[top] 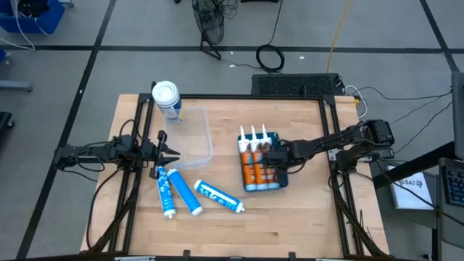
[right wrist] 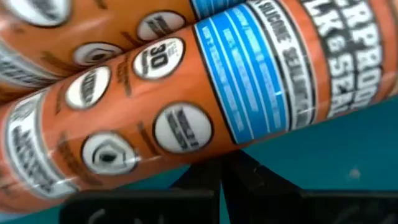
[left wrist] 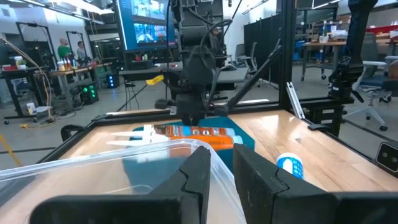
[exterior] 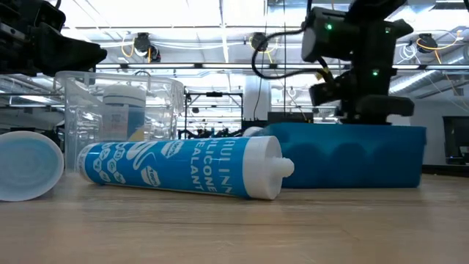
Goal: Pick & place silicon tubes, Sealant and Lysol wipes
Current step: Adjust the blue bin, then put the left blue sealant into the transparent bin
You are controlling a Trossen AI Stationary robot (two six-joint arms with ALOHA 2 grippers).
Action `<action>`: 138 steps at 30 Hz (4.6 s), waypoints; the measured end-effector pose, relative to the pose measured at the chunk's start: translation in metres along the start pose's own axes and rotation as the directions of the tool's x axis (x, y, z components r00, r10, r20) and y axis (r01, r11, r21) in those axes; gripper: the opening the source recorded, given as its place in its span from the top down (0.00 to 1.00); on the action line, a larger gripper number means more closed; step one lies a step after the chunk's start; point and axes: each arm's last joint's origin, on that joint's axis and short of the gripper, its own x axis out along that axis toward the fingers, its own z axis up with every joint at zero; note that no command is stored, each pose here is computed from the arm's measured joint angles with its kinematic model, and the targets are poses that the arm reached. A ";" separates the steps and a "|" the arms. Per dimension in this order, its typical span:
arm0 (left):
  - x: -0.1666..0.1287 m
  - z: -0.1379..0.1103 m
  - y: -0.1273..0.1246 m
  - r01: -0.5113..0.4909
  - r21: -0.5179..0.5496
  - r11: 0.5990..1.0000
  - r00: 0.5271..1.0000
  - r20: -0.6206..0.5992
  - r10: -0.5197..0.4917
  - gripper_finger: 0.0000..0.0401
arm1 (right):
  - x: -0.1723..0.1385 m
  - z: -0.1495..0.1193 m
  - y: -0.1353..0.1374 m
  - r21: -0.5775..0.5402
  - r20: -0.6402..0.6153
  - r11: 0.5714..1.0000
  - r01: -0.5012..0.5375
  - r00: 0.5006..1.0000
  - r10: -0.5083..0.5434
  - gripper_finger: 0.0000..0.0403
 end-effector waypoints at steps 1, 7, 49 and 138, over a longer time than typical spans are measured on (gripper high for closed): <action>0.000 0.000 0.000 0.000 0.000 1.000 1.000 0.000 0.000 0.81 | 0.000 -0.002 0.000 0.011 -0.016 1.000 0.007 1.000 -0.007 1.00; 0.000 0.000 0.000 0.000 0.000 1.000 1.000 0.000 0.000 0.81 | -0.003 -0.011 0.002 0.043 -0.066 0.993 0.107 0.992 -0.104 1.00; 0.000 0.000 0.000 0.000 0.000 1.000 1.000 0.000 0.000 0.81 | -0.041 -0.098 -0.050 -0.013 0.979 0.999 -0.036 0.203 0.020 1.00; 0.071 0.086 -0.036 -0.229 -0.449 0.864 0.830 -0.554 -0.068 0.81 | -0.028 -0.147 -0.099 0.229 0.965 0.970 -0.082 0.148 -0.215 1.00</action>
